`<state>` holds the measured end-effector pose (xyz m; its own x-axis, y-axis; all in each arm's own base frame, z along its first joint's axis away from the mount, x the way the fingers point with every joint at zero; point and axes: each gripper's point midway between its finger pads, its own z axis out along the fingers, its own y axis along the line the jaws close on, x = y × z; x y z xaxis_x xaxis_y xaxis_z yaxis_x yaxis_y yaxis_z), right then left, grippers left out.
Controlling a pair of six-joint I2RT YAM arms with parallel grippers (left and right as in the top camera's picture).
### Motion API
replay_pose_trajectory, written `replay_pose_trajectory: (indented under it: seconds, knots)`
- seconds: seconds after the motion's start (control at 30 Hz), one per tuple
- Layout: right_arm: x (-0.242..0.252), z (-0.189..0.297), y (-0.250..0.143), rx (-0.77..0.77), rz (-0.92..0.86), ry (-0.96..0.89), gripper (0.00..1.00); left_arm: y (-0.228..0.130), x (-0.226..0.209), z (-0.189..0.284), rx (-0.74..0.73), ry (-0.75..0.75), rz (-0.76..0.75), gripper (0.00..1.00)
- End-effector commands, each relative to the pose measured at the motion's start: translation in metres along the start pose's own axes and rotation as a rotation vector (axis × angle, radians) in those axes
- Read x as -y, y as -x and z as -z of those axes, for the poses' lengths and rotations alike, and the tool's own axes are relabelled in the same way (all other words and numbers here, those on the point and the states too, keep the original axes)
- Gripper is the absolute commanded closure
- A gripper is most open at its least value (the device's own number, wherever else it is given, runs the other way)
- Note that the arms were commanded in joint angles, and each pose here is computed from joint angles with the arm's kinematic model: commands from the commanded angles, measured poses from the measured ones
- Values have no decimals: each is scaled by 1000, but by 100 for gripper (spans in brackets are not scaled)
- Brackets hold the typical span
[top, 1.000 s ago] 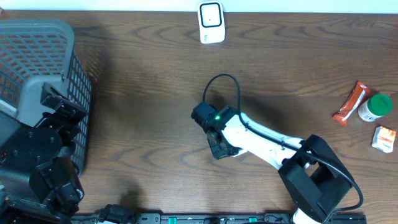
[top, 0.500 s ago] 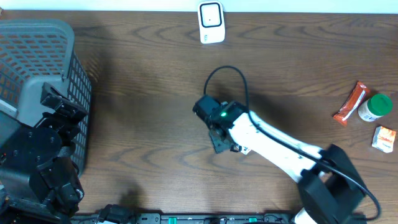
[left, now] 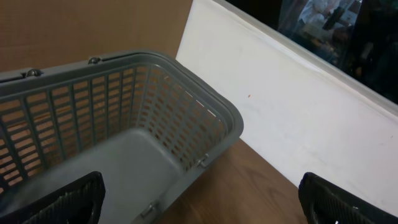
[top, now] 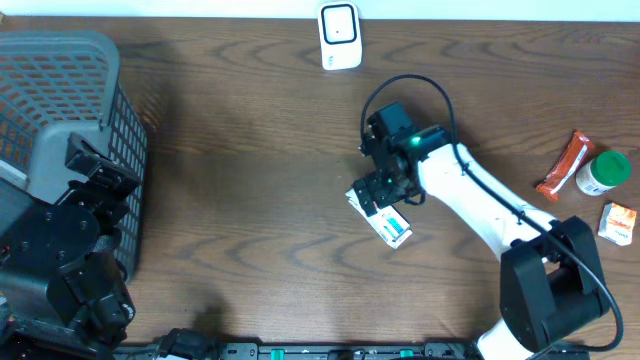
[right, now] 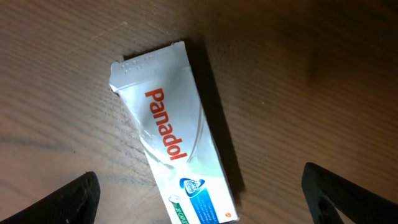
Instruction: Scan the item barcode
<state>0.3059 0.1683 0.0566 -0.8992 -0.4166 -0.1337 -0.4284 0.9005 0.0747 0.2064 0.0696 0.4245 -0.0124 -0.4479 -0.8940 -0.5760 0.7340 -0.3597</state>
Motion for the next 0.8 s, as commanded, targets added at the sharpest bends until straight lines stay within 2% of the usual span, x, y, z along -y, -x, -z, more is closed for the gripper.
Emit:
replay_pose_trajectory:
  seconds: [0.0,0.2,0.43,0.6,0.77]
  knots:
    - [-8,0,2,6,90,65,1,1,-3,-1,8,16,-14,0]
    - [-7,-11,0,-20,108,65,1,1,-3,-1,8,16,-14,0]
    - [-6,-45,-14,-128,100,70,14,1,-3,-1,8,16,-14,0]
    - [-15,-62,-23,-182,124,74,18,1,-3,-1,8,16,-14,0]
    - [-21,-84,-37,-259,144,38,26,1,-3,-1,8,16,-14,0]
